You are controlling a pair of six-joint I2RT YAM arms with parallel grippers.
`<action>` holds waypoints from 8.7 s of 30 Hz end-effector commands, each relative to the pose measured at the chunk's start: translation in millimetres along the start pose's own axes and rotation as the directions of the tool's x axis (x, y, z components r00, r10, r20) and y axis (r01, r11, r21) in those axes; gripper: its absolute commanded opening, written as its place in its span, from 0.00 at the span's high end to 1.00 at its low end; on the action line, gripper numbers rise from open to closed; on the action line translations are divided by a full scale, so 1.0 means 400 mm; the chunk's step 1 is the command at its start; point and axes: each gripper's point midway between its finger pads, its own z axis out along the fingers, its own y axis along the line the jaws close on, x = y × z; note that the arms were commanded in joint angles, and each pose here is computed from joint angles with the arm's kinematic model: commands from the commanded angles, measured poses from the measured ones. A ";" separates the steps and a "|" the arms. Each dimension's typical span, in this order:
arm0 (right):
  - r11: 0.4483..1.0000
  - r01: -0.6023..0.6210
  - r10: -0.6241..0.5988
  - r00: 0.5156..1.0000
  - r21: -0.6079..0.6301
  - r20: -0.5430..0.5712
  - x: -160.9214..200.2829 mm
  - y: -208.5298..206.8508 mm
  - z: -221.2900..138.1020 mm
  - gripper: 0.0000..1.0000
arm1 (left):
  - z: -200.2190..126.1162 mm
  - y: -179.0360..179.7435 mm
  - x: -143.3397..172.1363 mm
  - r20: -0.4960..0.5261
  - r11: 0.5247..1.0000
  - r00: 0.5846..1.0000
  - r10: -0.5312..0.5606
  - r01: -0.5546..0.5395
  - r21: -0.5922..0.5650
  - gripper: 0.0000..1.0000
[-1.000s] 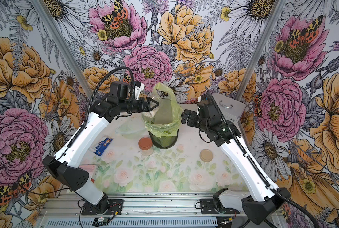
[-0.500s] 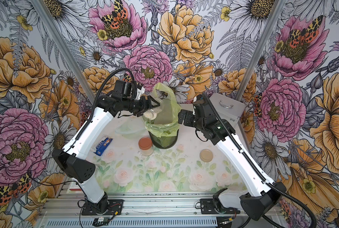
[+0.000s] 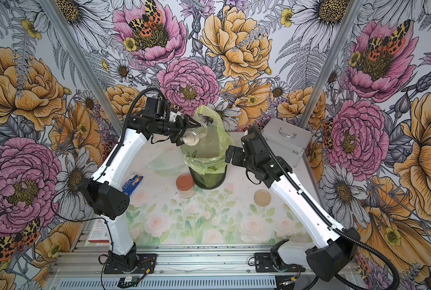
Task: Empty moldy rice from jars
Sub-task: Pour the moldy rice from the jar into the trash bin, then move the trash bin to the center of the board.
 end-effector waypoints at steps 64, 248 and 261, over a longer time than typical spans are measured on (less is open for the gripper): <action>0.968 -0.220 0.212 0.974 0.120 0.083 -0.052 -0.190 0.092 0.00 | -0.022 0.051 0.112 -0.184 0.959 0.958 -0.218 0.176 -0.221 1.00; 0.972 -0.151 0.130 0.984 -0.180 -0.120 -0.025 -0.028 0.161 0.00 | -0.090 0.011 0.071 -0.126 0.989 0.982 -0.137 0.128 -0.079 1.00; 0.912 -0.149 0.135 0.989 -0.383 -0.064 -0.130 0.128 0.020 0.00 | -0.105 0.020 0.080 -0.153 0.992 0.986 -0.071 0.054 -0.110 1.00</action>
